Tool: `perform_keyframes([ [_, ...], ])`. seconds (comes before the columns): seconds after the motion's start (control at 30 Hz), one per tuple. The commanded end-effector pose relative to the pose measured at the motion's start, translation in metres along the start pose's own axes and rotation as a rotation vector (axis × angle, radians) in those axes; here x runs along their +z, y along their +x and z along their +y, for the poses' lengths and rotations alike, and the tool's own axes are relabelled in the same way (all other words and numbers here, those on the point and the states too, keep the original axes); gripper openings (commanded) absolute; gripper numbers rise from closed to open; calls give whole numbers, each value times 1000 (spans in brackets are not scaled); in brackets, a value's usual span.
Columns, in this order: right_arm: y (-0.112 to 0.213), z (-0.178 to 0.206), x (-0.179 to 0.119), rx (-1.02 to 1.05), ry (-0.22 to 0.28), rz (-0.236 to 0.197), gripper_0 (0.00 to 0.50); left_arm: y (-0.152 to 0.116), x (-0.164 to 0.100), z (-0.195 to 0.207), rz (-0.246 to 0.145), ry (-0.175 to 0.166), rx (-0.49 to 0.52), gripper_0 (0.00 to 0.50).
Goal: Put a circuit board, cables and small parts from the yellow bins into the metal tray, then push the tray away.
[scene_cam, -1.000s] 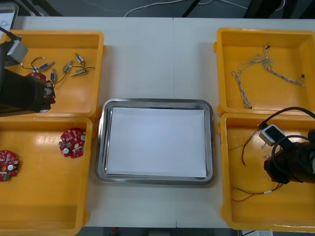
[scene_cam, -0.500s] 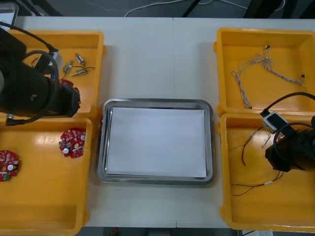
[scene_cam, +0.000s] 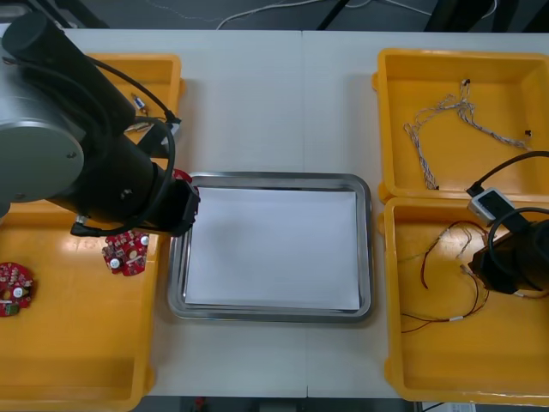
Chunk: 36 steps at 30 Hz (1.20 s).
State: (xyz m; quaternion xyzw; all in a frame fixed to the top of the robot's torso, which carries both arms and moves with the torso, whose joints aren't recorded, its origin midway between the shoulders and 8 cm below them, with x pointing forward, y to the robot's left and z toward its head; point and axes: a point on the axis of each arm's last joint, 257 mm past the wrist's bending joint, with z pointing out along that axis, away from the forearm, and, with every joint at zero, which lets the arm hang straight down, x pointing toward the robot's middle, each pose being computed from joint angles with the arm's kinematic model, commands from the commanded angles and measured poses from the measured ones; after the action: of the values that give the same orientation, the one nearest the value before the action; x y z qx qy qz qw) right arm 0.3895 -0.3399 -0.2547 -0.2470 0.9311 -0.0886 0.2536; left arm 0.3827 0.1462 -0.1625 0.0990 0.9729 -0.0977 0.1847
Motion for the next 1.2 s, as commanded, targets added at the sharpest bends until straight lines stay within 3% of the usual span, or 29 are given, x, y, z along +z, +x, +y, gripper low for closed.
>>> perform_keyframes([
  [0.03, -10, -17, -15, 87, 17, -40, 500, 4, -3, -7, 25, -29, -37, 0],
  [0.27, 8, -17, -26, 189, -2, -9, 500, 23, 10, -10, 97, -58, 12, 0],
  [0.57, 33, 3, -34, 580, -38, 46, 500, 38, 28, -22, 155, -89, 51, 0],
  [0.8, 53, 17, -36, 878, -22, 100, 500, 34, 36, -36, 178, -94, 12, 0],
  [0.9, 61, 26, -34, 1027, -17, 125, 500, 34, 44, -33, 181, -116, 5, 0],
  [1.07, 65, 40, -29, 1234, -21, 158, 500, 31, 58, -37, 167, -110, 2, 0],
  [1.2, 71, 51, -25, 1400, 0, 191, 500, 33, 61, -50, 178, -83, -2, 0],
])
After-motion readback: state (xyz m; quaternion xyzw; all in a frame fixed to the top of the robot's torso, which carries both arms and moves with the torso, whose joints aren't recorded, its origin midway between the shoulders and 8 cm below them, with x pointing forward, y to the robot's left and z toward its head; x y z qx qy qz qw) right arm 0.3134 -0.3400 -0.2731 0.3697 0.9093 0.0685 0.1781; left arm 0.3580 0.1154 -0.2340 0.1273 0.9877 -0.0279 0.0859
